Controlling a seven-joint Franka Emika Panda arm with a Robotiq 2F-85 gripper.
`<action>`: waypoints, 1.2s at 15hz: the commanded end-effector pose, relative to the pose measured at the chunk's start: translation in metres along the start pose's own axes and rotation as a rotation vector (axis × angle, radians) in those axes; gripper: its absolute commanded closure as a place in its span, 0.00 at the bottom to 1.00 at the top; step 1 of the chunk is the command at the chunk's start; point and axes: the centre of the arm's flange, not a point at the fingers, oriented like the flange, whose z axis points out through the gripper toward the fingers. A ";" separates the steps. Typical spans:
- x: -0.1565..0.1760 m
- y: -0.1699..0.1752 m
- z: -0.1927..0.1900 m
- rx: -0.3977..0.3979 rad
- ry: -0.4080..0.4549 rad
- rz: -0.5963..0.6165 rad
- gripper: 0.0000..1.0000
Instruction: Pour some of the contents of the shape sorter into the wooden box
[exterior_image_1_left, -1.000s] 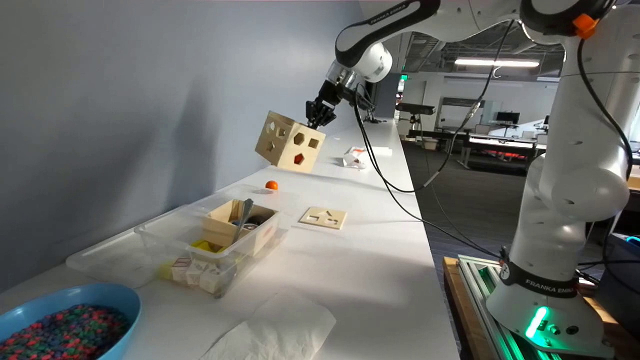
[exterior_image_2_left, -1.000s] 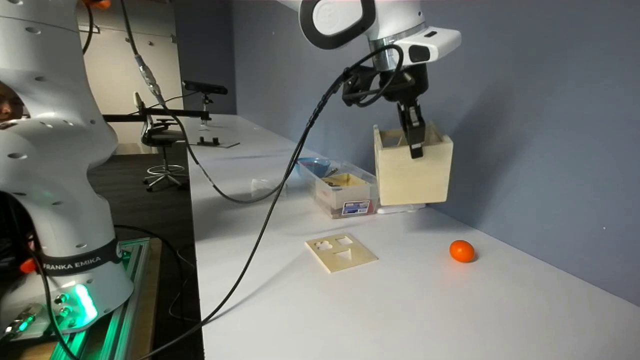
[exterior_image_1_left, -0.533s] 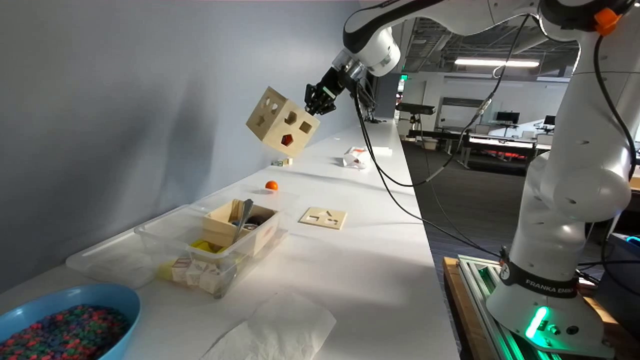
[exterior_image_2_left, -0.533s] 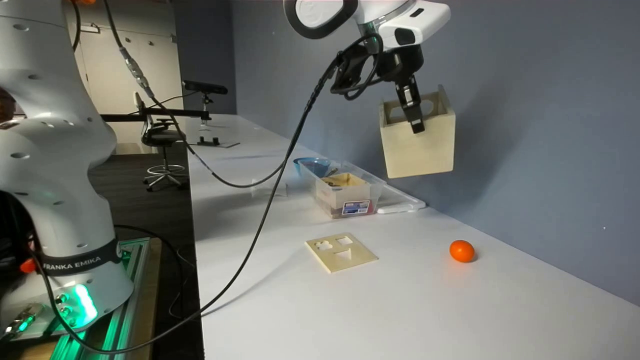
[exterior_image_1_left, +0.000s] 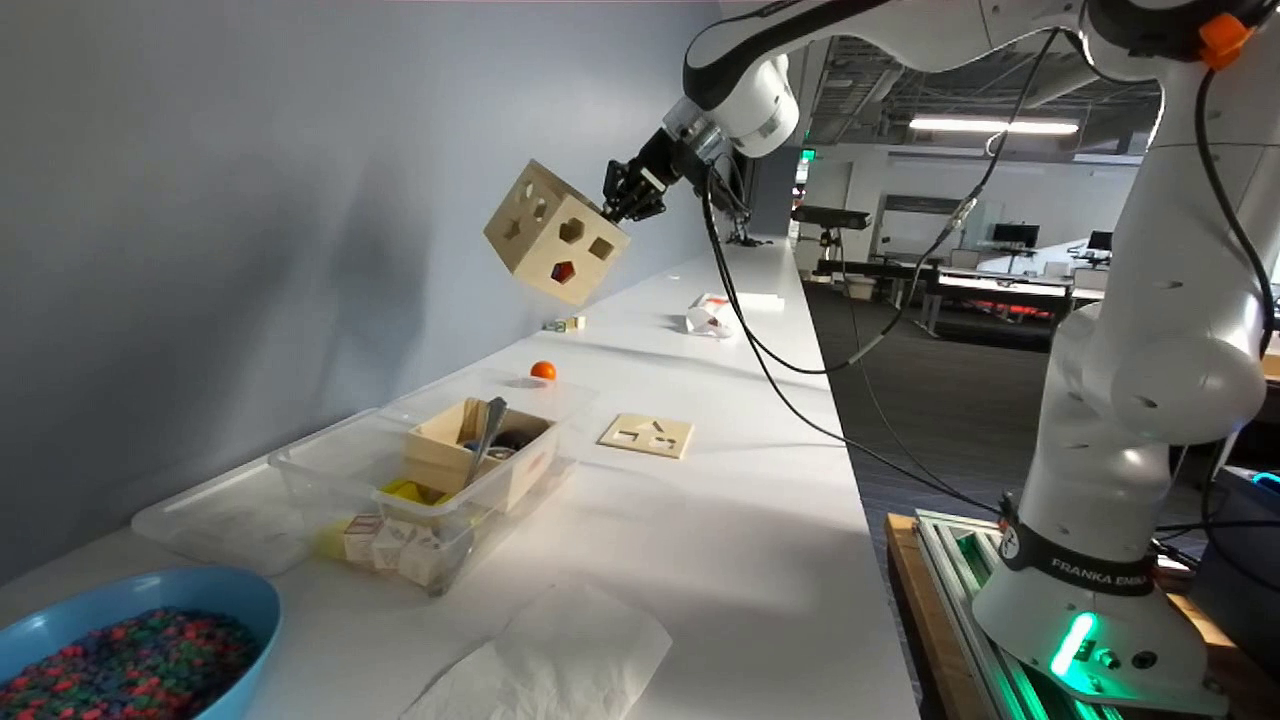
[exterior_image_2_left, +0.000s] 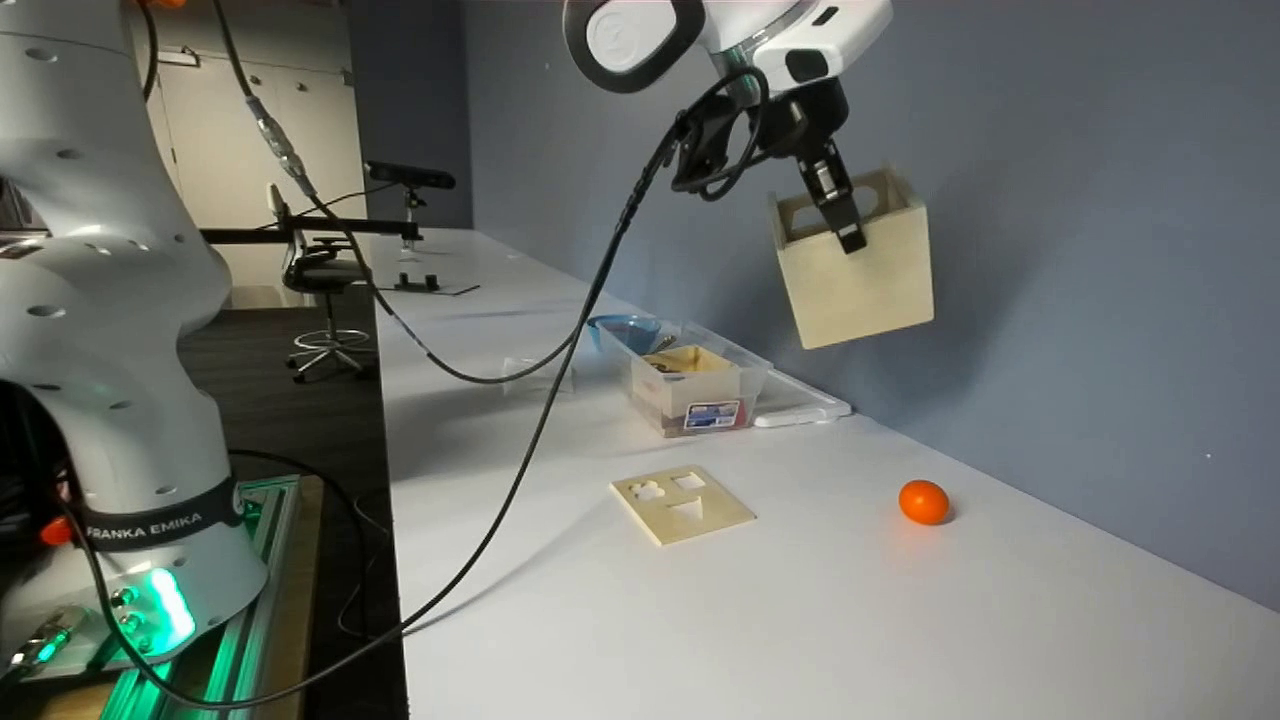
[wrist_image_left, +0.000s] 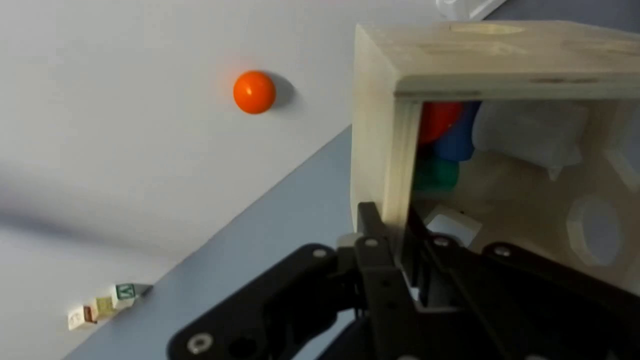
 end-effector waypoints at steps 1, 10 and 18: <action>-0.021 -0.024 -0.048 0.064 0.168 -0.076 0.97; -0.073 -0.102 -0.088 0.404 0.257 -0.212 0.97; -0.129 -0.176 -0.046 0.545 0.309 -0.310 0.97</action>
